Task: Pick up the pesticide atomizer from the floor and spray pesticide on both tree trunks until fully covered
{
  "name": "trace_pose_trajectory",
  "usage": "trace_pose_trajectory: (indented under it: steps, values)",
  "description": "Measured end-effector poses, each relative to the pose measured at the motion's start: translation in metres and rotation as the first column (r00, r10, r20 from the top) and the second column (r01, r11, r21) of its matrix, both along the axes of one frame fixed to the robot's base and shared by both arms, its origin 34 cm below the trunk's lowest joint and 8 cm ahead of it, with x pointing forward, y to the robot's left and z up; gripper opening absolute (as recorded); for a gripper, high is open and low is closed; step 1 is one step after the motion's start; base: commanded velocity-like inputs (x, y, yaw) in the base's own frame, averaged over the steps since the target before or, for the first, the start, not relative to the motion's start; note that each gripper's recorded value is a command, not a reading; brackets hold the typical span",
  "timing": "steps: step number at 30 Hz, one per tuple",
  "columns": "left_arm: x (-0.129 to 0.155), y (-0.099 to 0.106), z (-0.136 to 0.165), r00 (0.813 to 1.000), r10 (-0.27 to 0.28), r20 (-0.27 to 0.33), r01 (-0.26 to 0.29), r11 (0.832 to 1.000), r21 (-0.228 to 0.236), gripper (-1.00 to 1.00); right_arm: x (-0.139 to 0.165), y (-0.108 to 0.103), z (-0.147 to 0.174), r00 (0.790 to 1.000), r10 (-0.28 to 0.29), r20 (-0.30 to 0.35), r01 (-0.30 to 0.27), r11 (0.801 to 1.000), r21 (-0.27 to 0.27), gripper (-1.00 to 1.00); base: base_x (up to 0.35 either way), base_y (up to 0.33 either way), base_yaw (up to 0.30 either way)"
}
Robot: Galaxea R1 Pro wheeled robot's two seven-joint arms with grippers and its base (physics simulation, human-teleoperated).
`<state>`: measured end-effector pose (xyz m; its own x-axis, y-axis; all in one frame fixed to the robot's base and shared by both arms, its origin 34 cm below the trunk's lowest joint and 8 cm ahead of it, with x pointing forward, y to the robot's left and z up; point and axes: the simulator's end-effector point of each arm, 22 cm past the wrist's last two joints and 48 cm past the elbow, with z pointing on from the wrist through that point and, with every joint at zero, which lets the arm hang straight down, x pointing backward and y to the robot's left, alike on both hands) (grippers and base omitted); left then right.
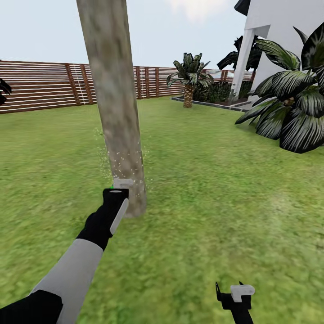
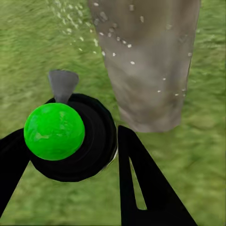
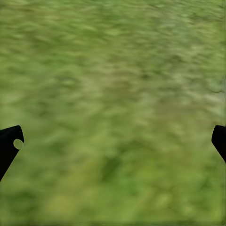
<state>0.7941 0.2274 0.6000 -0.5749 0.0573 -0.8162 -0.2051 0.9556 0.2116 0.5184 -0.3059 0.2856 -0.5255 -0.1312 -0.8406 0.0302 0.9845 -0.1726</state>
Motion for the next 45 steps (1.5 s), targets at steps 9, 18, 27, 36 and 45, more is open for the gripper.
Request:
trace_pose_trajectory:
  steps: [9,18,27,36,45]
  values:
    - [0.002,-0.078,0.019,0.989,-0.145,0.031,0.144,0.989,0.024,-1.00,0.000,0.000,0.000,1.000,0.000,0.000,0.000,1.000,0.000,1.00,-0.094,0.000,0.000]
    - [0.028,-0.008,0.056,0.998,-0.011,0.057,0.012,1.000,-0.017,-1.00,0.000,0.000,0.000,1.000,0.000,0.000,0.000,1.000,0.000,1.00,0.000,0.000,0.000]
    - [0.041,-0.054,0.103,0.989,-0.095,0.111,0.098,0.995,-0.021,-1.00,0.000,0.000,0.000,1.000,0.000,0.000,0.000,1.000,0.000,1.00,0.000,0.000,0.000]
    - [0.039,0.027,0.108,0.996,-0.045,0.078,0.046,0.999,-0.011,-1.00,0.000,0.000,0.000,1.000,0.000,0.000,0.000,1.000,0.000,1.00,0.000,0.000,0.000]
    - [-0.007,0.032,-0.012,0.997,-0.060,-0.046,0.058,0.998,-0.036,-1.00,0.000,0.000,0.000,1.000,0.001,0.000,-0.001,1.000,0.000,1.00,-0.231,0.018,0.000]
